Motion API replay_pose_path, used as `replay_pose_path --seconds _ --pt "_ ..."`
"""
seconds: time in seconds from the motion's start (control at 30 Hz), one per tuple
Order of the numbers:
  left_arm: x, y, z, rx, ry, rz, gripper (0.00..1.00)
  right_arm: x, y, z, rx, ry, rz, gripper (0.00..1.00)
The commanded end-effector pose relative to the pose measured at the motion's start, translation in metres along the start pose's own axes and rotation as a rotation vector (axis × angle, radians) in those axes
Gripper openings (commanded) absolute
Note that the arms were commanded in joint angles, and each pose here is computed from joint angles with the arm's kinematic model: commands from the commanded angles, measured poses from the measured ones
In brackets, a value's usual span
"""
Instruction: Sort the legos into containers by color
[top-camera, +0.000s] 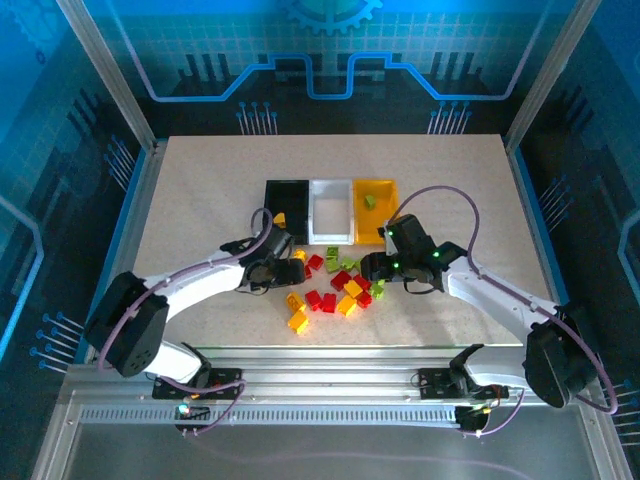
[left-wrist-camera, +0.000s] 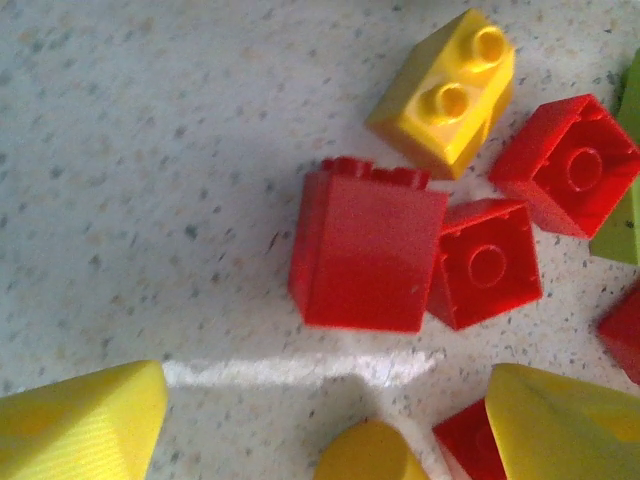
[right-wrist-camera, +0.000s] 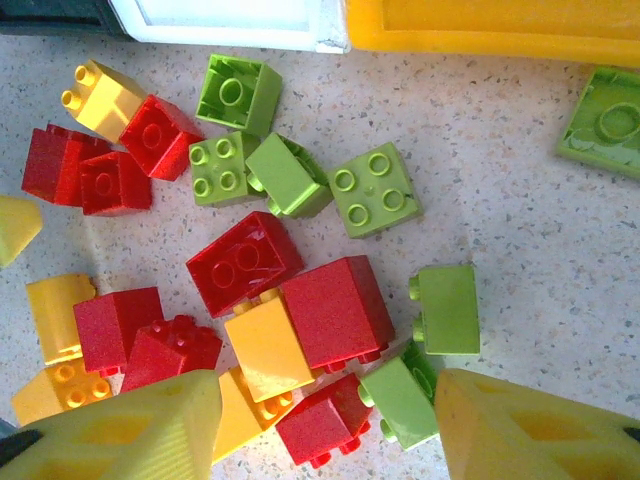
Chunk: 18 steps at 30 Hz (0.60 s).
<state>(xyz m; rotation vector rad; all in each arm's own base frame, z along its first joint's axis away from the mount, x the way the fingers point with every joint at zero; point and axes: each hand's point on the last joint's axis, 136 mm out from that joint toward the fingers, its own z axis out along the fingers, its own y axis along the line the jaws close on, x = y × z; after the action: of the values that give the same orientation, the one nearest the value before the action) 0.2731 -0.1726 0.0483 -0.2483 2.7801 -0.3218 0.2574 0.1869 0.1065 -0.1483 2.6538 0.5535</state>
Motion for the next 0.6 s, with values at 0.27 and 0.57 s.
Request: replay_pose_path --seconds 0.27,0.57 --pt "-0.036 -0.002 0.025 -0.112 -0.078 0.111 0.62 0.003 -0.007 -0.006 -0.002 -0.003 0.029 0.6" --pt "-0.028 0.014 0.031 -0.14 -0.061 0.073 0.47 0.0 -0.005 -0.007 -0.016 -0.008 0.035 0.6"
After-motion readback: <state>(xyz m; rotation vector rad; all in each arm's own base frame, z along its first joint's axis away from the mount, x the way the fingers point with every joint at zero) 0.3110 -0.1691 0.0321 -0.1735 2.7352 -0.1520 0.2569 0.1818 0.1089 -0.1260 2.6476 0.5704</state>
